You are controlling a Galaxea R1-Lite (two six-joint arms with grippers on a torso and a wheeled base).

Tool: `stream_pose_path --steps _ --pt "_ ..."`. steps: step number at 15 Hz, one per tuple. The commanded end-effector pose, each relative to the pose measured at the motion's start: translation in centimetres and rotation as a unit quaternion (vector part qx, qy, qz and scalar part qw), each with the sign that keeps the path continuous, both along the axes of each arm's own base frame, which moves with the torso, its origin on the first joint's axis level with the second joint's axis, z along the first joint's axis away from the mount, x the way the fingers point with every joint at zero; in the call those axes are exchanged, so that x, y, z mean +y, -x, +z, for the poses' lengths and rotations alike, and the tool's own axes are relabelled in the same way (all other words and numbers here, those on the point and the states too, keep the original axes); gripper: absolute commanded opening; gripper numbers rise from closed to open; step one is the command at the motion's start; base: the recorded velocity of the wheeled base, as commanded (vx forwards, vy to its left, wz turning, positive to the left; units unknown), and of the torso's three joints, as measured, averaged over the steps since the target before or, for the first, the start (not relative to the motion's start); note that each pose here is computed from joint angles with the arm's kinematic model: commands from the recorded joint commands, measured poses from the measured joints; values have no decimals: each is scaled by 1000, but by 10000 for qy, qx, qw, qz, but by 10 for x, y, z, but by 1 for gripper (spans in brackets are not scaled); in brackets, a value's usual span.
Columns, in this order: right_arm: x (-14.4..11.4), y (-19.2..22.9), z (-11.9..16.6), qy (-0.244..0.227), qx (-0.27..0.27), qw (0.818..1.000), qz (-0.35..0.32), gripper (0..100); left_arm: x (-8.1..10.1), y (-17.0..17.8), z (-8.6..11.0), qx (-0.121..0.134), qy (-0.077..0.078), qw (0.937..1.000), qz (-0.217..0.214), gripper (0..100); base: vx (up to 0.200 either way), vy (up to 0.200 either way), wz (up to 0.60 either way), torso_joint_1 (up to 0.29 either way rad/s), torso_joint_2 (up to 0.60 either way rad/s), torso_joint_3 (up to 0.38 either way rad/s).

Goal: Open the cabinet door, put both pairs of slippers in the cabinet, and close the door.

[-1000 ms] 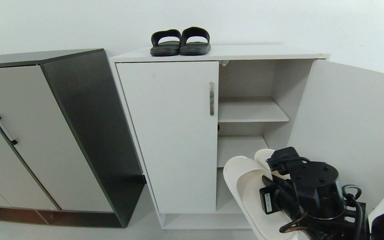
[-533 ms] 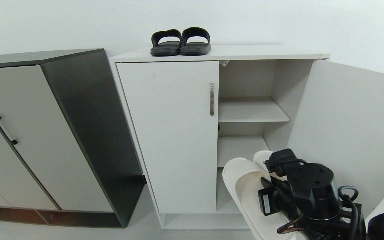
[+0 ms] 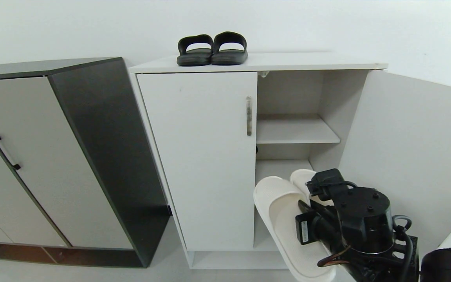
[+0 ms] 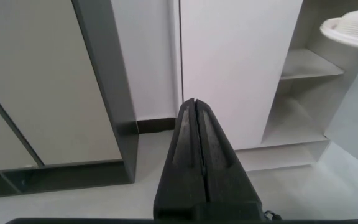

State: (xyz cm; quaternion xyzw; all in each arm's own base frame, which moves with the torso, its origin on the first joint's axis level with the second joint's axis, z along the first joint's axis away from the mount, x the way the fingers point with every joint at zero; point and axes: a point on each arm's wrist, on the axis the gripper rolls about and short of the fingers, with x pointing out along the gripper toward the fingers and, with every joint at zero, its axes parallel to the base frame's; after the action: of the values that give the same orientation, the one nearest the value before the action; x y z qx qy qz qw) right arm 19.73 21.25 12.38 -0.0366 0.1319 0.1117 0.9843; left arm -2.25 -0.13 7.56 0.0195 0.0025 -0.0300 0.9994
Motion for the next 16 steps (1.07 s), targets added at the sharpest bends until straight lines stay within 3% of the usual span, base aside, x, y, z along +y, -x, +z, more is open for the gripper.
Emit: stream_pose_path --steps 1,5,7,12,16 --pt "12 -10 -7 -14 -3 10000 -44 0 0 0 0 -13 42 10000 9 0 0 0 0 0 0 0" --pt "19 -32 -22 118 10 9984 -553 0 0 0 0 -13 35 10000 16 0 0 0 0 0 0 0" --pt "25 -39 -29 28 53 9976 -684 0 0 0 0 -13 35 10000 16 0 0 -200 0 0 0 0" --pt "28 -41 -37 105 124 9975 -688 0 0 0 0 -13 50 10000 16 0 0 -200 0 4 1 4" --pt "36 -36 -37 -112 -49 9985 -540 0 0 0 0 -5 50 10000 24 0 0 0 0 0 0 0"
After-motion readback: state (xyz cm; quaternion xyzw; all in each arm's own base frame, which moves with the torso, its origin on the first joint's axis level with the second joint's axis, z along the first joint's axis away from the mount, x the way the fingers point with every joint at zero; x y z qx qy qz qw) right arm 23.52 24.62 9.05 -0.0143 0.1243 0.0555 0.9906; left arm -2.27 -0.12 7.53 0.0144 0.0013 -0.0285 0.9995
